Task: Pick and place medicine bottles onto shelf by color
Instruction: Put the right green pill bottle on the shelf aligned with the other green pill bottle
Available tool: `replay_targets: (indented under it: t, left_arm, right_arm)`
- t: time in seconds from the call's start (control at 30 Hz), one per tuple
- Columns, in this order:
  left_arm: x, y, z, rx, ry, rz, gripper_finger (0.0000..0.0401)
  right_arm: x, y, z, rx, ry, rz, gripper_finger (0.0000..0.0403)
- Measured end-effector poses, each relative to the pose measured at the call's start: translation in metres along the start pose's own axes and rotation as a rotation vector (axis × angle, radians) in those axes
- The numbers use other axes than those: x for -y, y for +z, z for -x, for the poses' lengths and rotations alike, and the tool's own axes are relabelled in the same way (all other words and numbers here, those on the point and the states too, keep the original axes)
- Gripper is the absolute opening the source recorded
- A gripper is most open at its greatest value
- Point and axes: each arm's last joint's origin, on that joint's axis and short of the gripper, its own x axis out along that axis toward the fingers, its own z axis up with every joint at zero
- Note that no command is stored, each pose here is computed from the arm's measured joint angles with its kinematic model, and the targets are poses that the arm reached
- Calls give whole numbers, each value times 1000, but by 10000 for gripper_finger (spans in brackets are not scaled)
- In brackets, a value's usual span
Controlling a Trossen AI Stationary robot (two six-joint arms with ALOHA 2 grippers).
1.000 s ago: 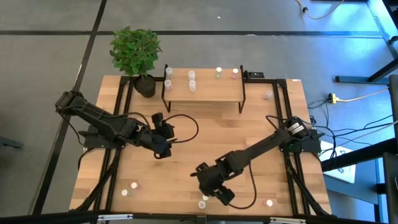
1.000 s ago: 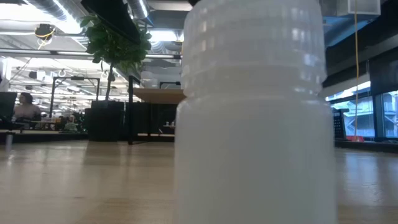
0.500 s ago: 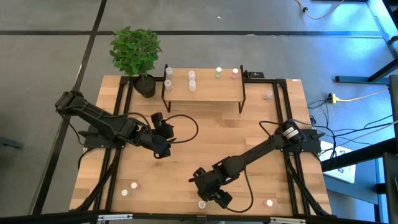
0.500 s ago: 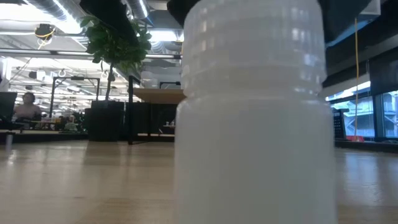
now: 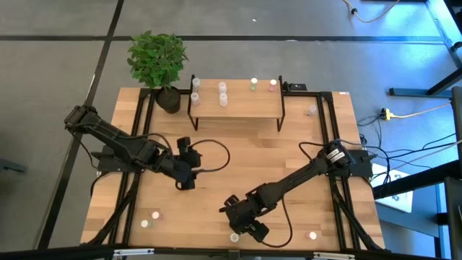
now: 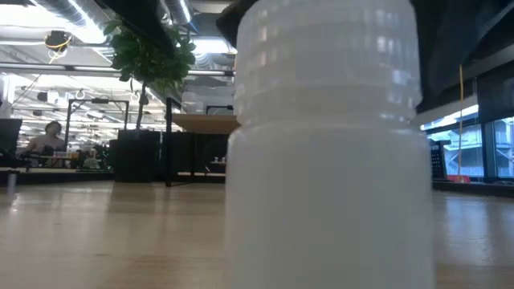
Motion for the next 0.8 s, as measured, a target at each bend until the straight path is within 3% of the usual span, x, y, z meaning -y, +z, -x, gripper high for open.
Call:
replay_targets:
  t: [0.57,0.8]
  left_arm:
    - [32,-13,47,141,-184,-74,237]
    - [33,-15,58,184,-188,-82,237]
  right_arm:
    - [-1,1,-10,19,-3,10,261]
    - [-1,2,-11,28,-2,9,261]
